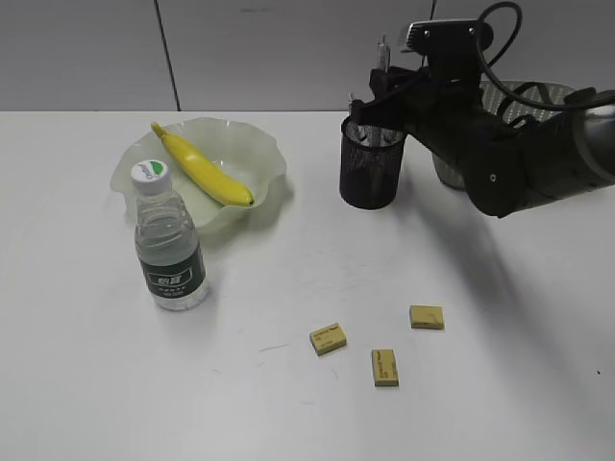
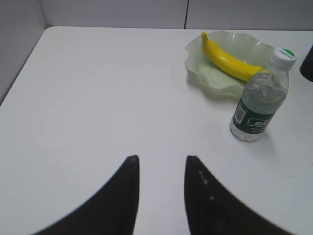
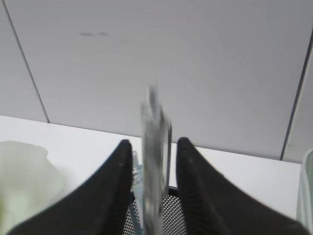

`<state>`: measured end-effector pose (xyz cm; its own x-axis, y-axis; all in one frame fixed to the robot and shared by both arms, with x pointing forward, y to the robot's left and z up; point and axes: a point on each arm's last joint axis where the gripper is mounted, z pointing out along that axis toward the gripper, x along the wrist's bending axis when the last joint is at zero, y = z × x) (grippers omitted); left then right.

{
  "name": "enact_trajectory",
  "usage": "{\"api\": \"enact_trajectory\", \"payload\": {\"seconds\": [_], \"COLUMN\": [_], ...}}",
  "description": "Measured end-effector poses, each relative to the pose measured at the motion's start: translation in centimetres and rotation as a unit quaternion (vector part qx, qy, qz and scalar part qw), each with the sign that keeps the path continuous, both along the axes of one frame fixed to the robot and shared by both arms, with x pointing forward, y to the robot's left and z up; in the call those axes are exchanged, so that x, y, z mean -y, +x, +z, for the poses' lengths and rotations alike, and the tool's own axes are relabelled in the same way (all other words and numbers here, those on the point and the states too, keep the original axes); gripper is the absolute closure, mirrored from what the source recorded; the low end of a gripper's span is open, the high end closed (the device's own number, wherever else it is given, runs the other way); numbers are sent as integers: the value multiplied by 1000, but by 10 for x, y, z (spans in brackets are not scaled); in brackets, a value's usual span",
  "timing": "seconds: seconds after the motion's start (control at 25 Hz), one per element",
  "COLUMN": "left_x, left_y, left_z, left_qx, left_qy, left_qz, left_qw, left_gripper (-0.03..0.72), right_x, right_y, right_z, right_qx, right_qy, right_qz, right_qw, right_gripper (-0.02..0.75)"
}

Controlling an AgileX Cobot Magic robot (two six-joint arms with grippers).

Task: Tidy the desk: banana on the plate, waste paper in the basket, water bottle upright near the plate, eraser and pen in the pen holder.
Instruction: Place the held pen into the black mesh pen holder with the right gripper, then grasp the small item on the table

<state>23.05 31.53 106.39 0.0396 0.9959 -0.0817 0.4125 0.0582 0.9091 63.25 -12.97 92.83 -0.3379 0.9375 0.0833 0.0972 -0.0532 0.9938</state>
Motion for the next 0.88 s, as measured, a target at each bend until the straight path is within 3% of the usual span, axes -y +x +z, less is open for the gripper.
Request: {"api": "enact_trajectory", "payload": {"seconds": [0.16, 0.28, 0.44, 0.6, 0.8, 0.88], "left_x": [0, 0, 0, 0, 1, 2], "left_y": [0, 0, 0, 0, 3, 8], "left_z": [0, 0, 0, 0, 0, 1], "left_qx": [0, 0, 0, 0, -10, -24], "left_qy": [0, 0, 0, 0, 2, 13], "left_qz": [0, 0, 0, 0, 0, -4], "left_qw": [1000, 1000, 1000, 1000, 1000, 1000], "left_gripper": [450, 450, 450, 450, 450, 450], "right_x": [0, 3, 14, 36, 77, 95], "right_y": [-1, -9, -42, -100, -194, -234], "right_z": [10, 41, 104, 142, 142, 142], "right_qx": [1, -34, -101, -210, -394, -419], "right_qy": [2, -8, -74, -171, -221, -212], "right_qz": [1, 6, 29, 67, 78, 70], "right_qw": [1000, 999, 992, 960, 889, 880], "right_gripper": [291, 234, 262, 331, 367, 369]}}
